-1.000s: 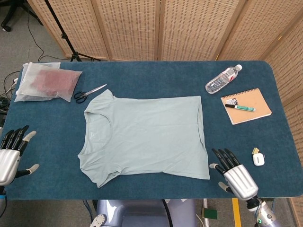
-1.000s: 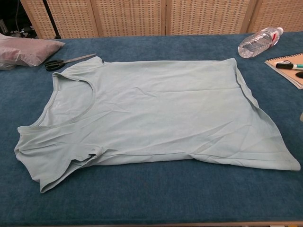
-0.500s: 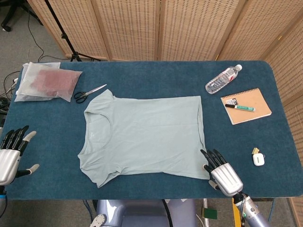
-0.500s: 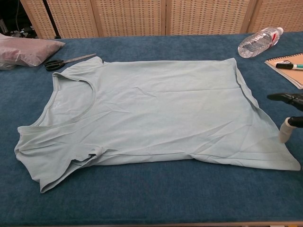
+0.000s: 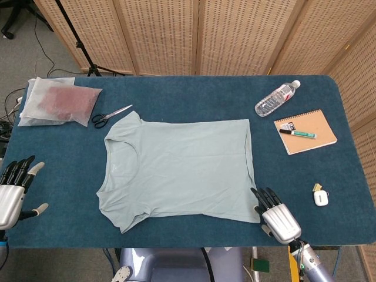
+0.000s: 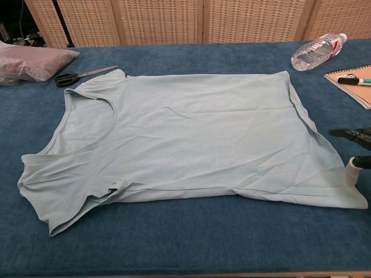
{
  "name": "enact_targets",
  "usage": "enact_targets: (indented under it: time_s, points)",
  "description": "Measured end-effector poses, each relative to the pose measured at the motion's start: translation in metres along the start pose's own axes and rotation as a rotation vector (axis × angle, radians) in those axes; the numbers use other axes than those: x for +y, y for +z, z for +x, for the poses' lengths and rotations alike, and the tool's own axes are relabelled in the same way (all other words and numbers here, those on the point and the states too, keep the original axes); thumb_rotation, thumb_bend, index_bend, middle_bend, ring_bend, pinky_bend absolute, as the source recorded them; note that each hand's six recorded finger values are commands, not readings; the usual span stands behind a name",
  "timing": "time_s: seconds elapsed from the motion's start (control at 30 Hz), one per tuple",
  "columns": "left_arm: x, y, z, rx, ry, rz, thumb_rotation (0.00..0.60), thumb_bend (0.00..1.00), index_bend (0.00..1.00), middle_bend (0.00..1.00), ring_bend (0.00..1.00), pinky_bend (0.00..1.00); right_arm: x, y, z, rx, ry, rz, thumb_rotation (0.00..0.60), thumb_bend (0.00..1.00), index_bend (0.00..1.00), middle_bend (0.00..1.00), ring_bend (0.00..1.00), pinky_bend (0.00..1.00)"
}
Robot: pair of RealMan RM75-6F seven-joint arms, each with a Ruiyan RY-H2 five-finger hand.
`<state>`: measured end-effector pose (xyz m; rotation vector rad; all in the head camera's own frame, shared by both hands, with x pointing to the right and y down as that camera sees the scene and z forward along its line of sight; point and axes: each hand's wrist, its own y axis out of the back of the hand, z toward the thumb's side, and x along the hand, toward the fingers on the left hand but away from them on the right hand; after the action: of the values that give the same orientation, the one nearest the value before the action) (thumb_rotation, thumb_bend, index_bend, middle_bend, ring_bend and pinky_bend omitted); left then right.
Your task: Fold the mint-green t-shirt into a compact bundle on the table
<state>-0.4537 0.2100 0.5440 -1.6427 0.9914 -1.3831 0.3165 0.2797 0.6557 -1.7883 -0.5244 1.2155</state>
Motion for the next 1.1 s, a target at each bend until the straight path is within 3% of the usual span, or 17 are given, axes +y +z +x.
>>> enact_targets:
  time_s: [0.3, 0.87, 1.1]
  points:
    - [0.0002, -0.0011, 0.0003, 0.002, -0.001, 0.0, 0.6, 0.0, 0.0, 0.0, 0.0, 0.0, -0.0037, -0.0018, -0.0005, -0.013, 0.018, 0.017, 0.6, 0.23, 0.42, 0.0, 0.0, 0.06]
    - [-0.0013, 0.0003, -0.0001, -0.002, -0.005, -0.002, 0.6, 0.0, 0.0, 0.0, 0.0, 0.0, -0.0063, -0.001, -0.0065, 0.007, -0.033, 0.03, 0.6, 0.26, 0.47, 0.0, 0.0, 0.06]
    - [-0.0017, 0.0008, -0.0006, -0.004, -0.007, -0.002, 0.6, 0.0, 0.0, 0.0, 0.0, 0.0, -0.0097, 0.0013, -0.0077, 0.026, -0.045, 0.034, 0.6, 0.33, 0.51, 0.0, 0.0, 0.06]
